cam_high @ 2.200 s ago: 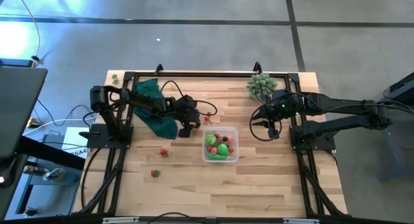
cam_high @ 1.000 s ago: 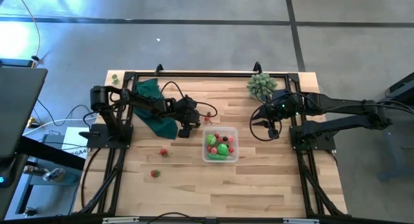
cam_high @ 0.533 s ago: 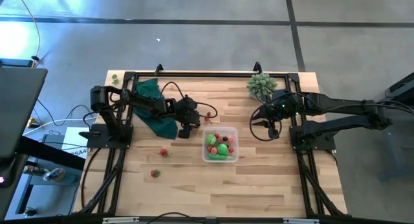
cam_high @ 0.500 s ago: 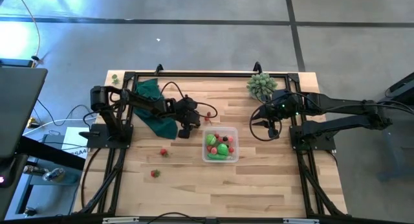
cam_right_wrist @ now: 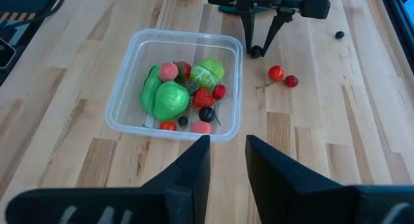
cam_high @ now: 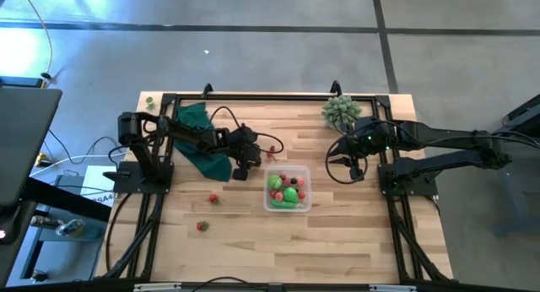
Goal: Pick and placing Produce into tupperware
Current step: Put the blackberry into the container
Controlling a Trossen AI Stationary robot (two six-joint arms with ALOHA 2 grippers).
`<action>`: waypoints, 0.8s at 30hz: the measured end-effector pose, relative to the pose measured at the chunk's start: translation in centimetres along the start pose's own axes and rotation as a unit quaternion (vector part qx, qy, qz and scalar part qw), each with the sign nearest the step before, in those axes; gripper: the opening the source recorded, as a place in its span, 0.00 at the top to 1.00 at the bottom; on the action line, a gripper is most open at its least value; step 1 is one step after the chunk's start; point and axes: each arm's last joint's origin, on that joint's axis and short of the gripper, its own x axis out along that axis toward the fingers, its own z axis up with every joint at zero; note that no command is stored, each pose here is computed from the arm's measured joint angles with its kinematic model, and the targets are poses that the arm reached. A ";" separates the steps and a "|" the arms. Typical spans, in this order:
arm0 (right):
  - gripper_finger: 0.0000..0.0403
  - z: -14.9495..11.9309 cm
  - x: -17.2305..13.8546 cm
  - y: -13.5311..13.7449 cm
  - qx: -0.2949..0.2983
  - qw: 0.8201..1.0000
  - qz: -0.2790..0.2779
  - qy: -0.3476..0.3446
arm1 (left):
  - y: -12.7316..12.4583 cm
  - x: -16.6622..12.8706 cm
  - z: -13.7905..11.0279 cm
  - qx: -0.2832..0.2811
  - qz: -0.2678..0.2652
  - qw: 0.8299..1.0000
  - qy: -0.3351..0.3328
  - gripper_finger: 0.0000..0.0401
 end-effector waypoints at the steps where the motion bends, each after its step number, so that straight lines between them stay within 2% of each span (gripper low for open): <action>1: 0.78 0.0 0.0 0.0 0.000 1.000 0.000 0.000 | 0.0 0.0 0.0 0.000 0.000 1.000 0.000 0.74; 15: 0.78 0.0 0.0 0.0 0.000 1.000 0.000 0.000 | 0.2 -0.2 0.4 -0.005 0.009 1.000 -0.017 0.75; 20: 0.78 0.0 0.0 0.0 0.000 1.000 0.000 0.000 | 0.4 -1.8 1.5 -0.001 0.030 0.999 -0.044 0.75; 24: 0.78 0.0 0.0 0.0 0.000 1.000 0.000 0.000 | 0.7 -4.1 2.9 0.006 0.070 0.994 -0.078 0.75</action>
